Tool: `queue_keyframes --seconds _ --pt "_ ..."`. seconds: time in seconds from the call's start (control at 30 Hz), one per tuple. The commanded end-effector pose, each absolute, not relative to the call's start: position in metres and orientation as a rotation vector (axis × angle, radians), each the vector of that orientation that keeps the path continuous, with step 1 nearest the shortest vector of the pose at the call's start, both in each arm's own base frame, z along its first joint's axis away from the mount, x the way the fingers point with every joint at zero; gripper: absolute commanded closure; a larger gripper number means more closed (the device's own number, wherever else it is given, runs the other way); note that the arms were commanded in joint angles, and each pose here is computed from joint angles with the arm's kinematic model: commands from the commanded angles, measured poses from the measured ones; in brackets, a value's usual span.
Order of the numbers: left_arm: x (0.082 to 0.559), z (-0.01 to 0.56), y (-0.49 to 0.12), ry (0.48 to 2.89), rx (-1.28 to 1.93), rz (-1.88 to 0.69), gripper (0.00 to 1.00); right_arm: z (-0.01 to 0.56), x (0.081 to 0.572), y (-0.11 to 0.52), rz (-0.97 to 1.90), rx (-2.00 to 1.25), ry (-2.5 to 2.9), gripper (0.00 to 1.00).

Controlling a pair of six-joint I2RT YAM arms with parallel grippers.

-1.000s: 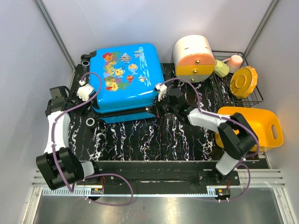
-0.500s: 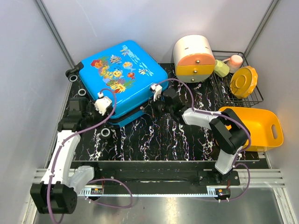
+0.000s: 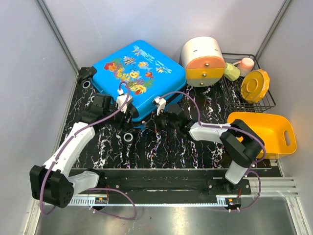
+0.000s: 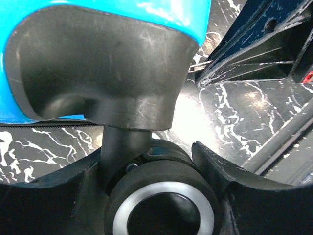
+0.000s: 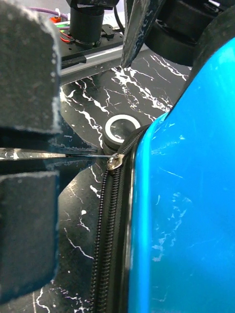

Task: Open, take out, and arrange the luggage

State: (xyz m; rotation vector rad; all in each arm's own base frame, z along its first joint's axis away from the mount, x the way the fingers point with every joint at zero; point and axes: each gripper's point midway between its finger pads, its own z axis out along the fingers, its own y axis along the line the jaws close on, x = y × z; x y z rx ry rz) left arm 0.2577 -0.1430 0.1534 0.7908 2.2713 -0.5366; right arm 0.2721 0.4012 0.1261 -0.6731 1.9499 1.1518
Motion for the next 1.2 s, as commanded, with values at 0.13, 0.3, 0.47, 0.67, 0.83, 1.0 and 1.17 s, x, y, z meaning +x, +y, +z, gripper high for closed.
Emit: queue_keyframes --seconds 0.13,0.3,0.47,0.67,0.83,1.0,1.17 --pt "0.271 0.225 -0.105 2.181 0.785 -0.648 0.12 0.172 0.238 0.398 1.284 -0.740 1.804 1.00" --pt "0.326 0.280 -0.029 2.146 0.724 -0.302 0.07 0.163 0.238 0.389 1.259 -0.736 1.824 1.00" --pt "0.373 0.274 0.030 2.217 0.742 -0.099 0.06 0.160 0.241 0.381 1.234 -0.738 1.843 1.00" --pt "0.405 0.266 0.073 2.268 0.816 0.069 0.06 0.155 0.242 0.348 1.197 -0.738 1.886 1.00" --pt "0.426 0.249 0.090 2.300 0.855 0.121 0.06 0.152 0.235 0.326 1.158 -0.783 1.886 1.00" --pt "0.431 0.222 0.079 2.335 0.897 0.018 0.08 0.149 0.238 0.316 1.133 -0.773 1.900 1.00" --pt "0.415 0.181 0.068 2.427 0.888 -0.109 0.18 0.151 0.255 0.319 1.087 -0.758 1.892 1.00"
